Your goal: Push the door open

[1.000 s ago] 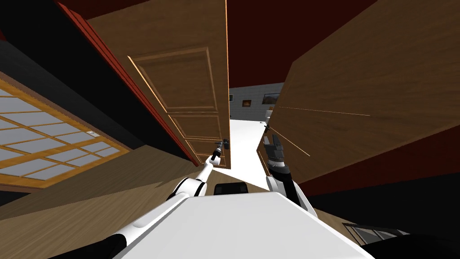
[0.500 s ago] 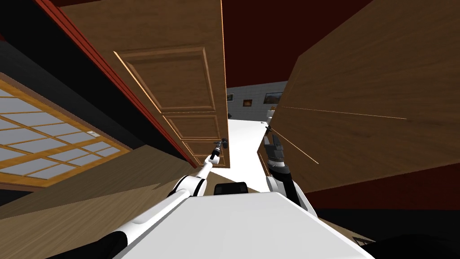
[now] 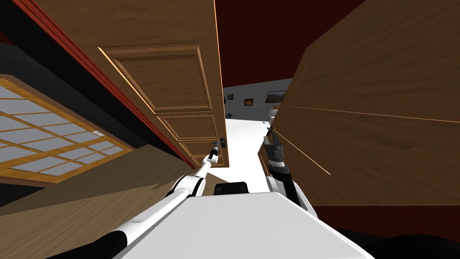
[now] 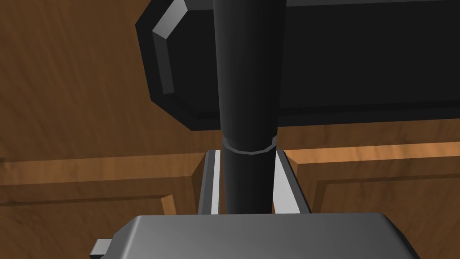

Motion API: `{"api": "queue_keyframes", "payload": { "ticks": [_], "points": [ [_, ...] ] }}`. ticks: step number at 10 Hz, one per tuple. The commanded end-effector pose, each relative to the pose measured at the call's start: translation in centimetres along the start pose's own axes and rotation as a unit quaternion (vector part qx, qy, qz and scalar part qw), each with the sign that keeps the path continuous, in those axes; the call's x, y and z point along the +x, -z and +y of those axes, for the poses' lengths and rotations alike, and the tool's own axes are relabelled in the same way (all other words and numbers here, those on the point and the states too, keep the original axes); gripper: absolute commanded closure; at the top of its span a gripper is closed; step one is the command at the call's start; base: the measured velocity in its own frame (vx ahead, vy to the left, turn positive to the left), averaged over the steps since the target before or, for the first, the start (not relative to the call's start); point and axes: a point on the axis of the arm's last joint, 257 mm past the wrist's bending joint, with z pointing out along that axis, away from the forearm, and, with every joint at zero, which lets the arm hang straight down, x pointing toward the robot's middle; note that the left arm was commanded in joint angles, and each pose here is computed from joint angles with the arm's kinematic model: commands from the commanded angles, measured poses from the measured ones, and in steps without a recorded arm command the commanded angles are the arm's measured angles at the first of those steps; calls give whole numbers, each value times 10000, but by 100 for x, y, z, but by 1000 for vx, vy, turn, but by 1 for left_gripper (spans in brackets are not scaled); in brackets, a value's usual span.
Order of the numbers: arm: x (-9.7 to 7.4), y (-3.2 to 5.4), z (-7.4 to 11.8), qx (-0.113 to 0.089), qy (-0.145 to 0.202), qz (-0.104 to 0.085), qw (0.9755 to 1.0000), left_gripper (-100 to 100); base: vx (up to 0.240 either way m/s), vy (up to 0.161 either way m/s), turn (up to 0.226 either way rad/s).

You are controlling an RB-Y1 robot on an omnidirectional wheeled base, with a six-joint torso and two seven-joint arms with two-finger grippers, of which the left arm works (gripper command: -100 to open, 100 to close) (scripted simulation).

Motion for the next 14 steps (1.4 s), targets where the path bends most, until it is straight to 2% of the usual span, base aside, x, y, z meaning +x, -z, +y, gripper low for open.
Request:
{"api": "queue_keyframes", "payload": {
  "ticks": [1,3,4,5,6,7,8,9,13,14],
  "points": [
    [-261,19,13,-1,-31,-218,9998,100,99,-79,75],
    [-262,26,36,-25,-30,-220,9998,100,77,-84,41],
    [-367,27,13,0,-25,-318,9995,100,66,-74,55],
    [-367,27,13,0,-25,-318,9995,100,71,-76,32],
    [-520,42,12,0,-12,-464,9989,100,139,-152,69],
    [-518,18,-68,84,-16,-460,9989,100,121,-146,95],
    [-520,42,12,0,-12,-464,9989,100,63,-49,40],
    [-660,60,12,0,5,-603,9982,100,89,-83,59],
    [-925,105,16,0,54,-880,9961,100,165,-166,90],
    [-925,105,16,0,54,-880,9961,100,114,-117,74]
  ]
}}
